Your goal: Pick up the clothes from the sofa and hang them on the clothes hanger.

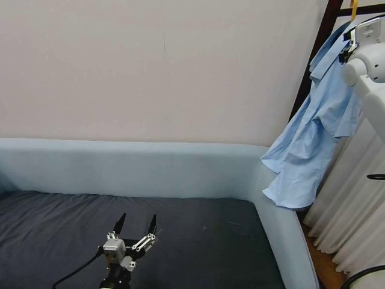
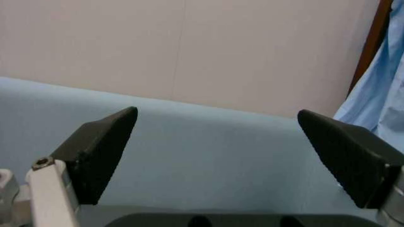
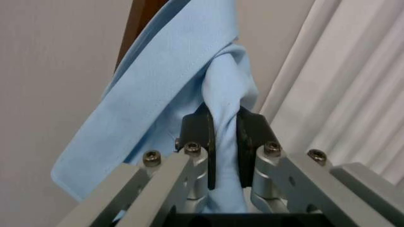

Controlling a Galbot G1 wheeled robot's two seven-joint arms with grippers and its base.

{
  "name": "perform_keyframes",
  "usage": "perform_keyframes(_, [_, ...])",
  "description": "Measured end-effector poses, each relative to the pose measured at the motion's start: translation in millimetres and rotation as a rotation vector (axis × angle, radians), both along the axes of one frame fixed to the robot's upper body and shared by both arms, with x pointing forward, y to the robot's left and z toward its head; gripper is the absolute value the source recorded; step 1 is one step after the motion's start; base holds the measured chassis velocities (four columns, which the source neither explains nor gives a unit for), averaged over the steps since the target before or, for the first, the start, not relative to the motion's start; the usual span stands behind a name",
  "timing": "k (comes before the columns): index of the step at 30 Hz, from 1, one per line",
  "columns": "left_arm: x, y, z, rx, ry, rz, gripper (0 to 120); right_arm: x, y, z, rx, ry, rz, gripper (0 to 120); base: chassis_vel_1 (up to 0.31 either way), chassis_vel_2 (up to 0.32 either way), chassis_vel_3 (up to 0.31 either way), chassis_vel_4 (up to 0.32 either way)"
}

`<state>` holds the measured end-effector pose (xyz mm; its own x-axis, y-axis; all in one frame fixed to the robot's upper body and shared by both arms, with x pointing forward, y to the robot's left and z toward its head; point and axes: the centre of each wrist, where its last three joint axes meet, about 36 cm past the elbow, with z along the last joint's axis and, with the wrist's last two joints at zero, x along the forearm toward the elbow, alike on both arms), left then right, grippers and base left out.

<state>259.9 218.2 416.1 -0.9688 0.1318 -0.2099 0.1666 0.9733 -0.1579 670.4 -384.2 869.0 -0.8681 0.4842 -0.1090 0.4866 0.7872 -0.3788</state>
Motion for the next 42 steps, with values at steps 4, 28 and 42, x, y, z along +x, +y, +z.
perform_keyframes(4, [-1, -1, 0, 0.001, 0.001, -0.008, 100, 8, -1, 10, 0.018, -0.011, -0.015, 7, 0.0, 0.0, 0.0, 0.0])
perform_keyframes(28, [-7, 6, 6, 0.013, -0.019, 0.001, 100, 35, 20, 16, 0.161, 0.046, -0.059, 7, 0.0, 0.0, 0.0, 0.0])
perform_keyframes(42, [-12, 1, 5, 0.011, -0.036, 0.003, 100, 34, 22, 8, 0.145, 0.075, -0.029, 25, 0.0, 0.0, 0.0, 0.0])
